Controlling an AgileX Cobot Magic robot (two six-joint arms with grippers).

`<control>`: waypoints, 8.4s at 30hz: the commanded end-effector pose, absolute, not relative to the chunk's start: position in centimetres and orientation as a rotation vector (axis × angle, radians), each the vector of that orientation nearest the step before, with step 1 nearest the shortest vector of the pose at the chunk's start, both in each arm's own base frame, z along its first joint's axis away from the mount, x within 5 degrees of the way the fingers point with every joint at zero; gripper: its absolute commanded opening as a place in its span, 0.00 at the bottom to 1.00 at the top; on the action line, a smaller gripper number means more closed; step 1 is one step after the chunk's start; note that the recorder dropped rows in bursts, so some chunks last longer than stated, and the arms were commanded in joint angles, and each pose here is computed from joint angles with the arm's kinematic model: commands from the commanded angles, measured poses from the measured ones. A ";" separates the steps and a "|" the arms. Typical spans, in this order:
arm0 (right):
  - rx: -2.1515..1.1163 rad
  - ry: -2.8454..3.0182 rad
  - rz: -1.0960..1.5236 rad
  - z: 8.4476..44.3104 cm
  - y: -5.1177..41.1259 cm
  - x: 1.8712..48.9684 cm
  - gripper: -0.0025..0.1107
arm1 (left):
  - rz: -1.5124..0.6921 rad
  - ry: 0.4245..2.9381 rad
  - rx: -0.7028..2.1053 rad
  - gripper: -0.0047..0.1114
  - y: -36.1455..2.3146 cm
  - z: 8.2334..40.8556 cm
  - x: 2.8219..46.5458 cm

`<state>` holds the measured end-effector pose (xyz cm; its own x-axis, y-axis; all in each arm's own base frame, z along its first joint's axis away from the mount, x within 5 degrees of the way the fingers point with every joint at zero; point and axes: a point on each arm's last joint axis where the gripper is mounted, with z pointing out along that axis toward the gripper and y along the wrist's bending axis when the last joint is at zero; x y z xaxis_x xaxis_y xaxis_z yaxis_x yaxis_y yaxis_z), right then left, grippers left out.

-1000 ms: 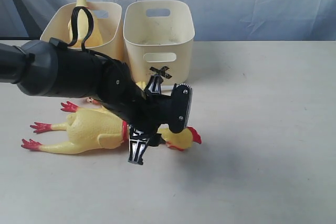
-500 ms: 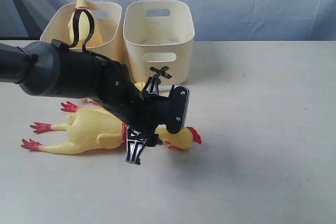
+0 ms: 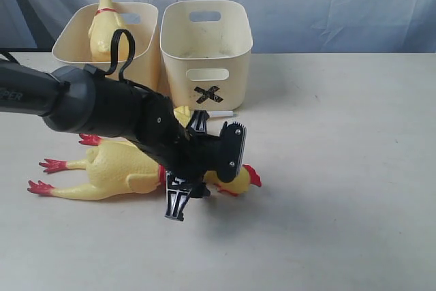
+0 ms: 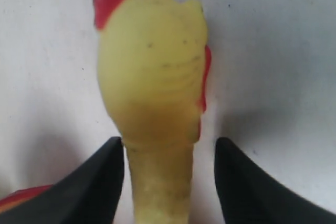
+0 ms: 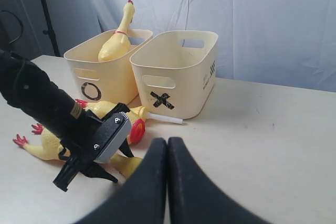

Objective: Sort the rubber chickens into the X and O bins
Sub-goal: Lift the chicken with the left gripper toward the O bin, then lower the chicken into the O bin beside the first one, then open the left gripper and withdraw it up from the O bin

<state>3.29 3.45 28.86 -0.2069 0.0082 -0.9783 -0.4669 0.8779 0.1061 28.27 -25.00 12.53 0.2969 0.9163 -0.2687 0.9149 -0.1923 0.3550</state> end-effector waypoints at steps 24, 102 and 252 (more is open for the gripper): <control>-0.353 1.718 0.442 29.1 3.4 3.3 0.02 | -0.151 1.878 1.809 0.04 -25.2 19.0 27.7; -0.352 1.718 0.444 29.1 3.4 3.3 0.02 | -0.276 1.543 -0.496 0.04 5.7 39.7 43.9; -0.352 1.718 0.444 29.1 3.4 3.3 0.02 | -0.029 2.045 0.185 0.29 -2.2 34.4 17.4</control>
